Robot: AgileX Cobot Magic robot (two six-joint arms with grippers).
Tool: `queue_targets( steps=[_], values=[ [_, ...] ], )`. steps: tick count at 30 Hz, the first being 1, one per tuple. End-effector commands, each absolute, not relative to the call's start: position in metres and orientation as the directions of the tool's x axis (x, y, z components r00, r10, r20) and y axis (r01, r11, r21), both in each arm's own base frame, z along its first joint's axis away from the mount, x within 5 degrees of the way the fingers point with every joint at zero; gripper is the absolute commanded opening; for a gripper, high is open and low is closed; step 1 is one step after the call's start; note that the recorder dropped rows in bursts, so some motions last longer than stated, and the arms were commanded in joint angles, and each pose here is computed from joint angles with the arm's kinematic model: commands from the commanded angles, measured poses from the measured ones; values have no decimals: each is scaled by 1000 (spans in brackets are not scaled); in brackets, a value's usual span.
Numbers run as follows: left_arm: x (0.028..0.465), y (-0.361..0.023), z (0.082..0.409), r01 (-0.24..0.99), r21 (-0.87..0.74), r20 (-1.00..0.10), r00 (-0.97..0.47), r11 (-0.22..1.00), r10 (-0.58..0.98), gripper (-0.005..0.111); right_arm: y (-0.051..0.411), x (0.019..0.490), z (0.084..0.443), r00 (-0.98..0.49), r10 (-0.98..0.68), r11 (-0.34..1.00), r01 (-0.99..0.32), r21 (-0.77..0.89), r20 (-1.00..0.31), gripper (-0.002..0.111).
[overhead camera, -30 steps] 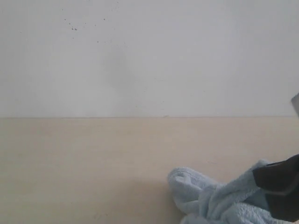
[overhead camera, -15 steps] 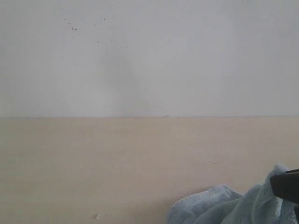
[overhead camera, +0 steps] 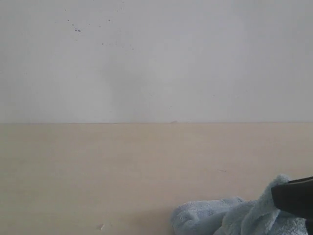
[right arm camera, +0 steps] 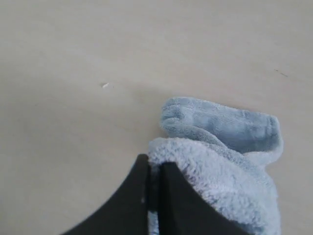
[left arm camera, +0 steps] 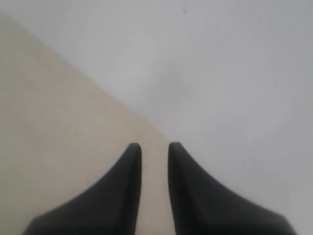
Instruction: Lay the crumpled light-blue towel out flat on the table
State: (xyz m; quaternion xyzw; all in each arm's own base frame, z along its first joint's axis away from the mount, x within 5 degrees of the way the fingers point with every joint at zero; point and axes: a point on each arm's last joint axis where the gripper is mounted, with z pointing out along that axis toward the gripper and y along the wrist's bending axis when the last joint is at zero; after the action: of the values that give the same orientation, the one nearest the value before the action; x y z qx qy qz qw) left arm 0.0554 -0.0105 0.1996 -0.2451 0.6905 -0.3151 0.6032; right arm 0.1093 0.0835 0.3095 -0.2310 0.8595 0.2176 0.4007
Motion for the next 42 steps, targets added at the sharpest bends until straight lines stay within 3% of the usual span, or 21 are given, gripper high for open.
queue_targets(
  steps=[1,4,6,12,13,17,19,35,42],
  values=[
    [47,-28,200,102,-726,-661,-374,680,-650,21,94,105,321,-502,-188,712,-662,234,-844,0],
    [35,-50,226,428,-679,-734,-395,596,-552,21,97,107,330,-455,-146,692,-682,238,-878,0],
    [28,-60,233,561,-646,-760,-409,518,-505,21,100,110,340,-440,-161,679,-699,224,-883,0],
    [36,-74,226,605,-649,-758,-567,461,-323,22,119,134,371,-438,-217,634,-743,215,-873,0],
    [37,-76,226,622,-645,-762,-571,444,-305,25,122,137,371,-440,-214,629,-745,222,-872,0],
    [45,-81,229,696,-600,-799,-546,395,-252,60,127,142,368,-443,-214,613,-755,233,-871,0],
    [48,-82,231,719,-591,-806,-537,366,-247,65,128,144,369,-440,-205,617,-751,233,-874,0],
    [90,-89,218,761,-543,-832,-546,355,-103,63,151,172,356,-476,-161,575,-757,310,-864,0],
    [120,-92,219,791,-505,-852,-522,345,-49,63,168,197,366,-473,-160,552,-771,319,-866,0]
  ],
)
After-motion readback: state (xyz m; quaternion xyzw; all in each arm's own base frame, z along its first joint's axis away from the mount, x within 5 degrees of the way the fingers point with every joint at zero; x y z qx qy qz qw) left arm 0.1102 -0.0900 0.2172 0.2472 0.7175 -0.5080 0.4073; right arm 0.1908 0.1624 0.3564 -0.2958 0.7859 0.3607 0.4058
